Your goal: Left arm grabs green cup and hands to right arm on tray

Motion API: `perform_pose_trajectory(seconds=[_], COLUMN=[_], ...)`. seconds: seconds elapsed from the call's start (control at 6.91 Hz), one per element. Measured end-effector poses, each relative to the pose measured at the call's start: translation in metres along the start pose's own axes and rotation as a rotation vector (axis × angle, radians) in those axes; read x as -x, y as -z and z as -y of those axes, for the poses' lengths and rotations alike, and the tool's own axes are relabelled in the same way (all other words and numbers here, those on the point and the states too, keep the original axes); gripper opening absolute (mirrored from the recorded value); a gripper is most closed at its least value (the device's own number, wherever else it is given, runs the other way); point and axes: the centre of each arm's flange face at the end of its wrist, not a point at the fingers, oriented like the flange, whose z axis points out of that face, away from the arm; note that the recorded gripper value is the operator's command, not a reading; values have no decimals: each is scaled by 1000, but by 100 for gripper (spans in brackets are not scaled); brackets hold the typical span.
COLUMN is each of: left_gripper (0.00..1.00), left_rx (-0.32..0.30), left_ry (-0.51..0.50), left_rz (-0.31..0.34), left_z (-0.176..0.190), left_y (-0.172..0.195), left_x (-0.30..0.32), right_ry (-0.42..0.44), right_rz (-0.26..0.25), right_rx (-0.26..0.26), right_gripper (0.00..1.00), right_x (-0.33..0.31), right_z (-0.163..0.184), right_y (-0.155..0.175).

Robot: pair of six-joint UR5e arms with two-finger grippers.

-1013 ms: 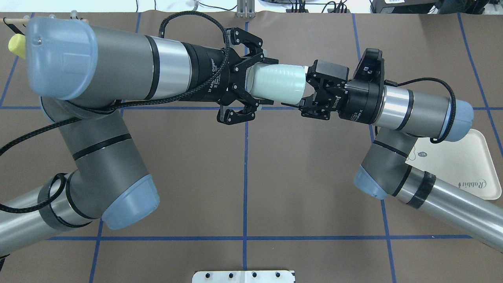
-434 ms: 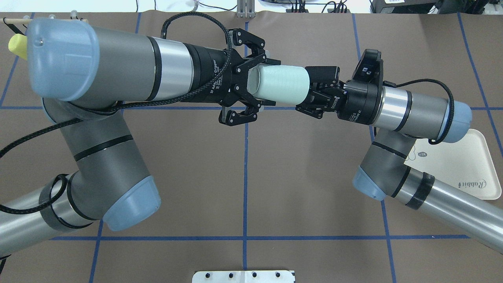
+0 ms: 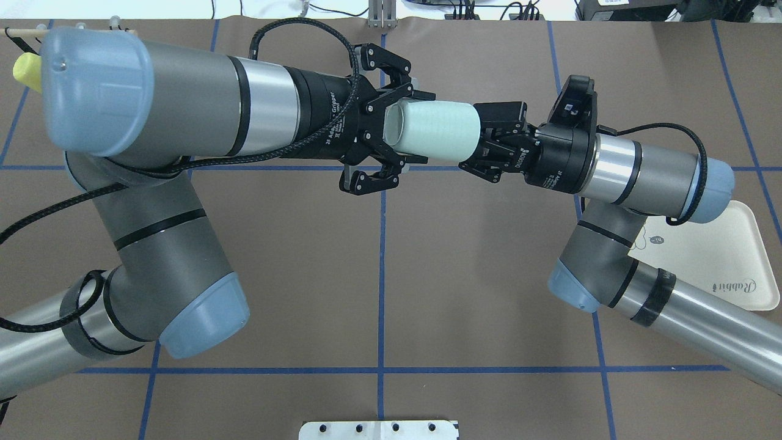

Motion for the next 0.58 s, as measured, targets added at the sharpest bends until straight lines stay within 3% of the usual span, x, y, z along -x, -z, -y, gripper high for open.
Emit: perform_pose_trajectory(seconds=[0.58], left_gripper=[17], left_rx=[2], left_ry=[1], left_rz=[-1], left_z=[-1], left_y=[0], left_x=[0], right_ry=[0], right_rz=[2], right_rx=[1], right_gripper=[47], right_x=[1], right_z=[-1], right_y=[1])
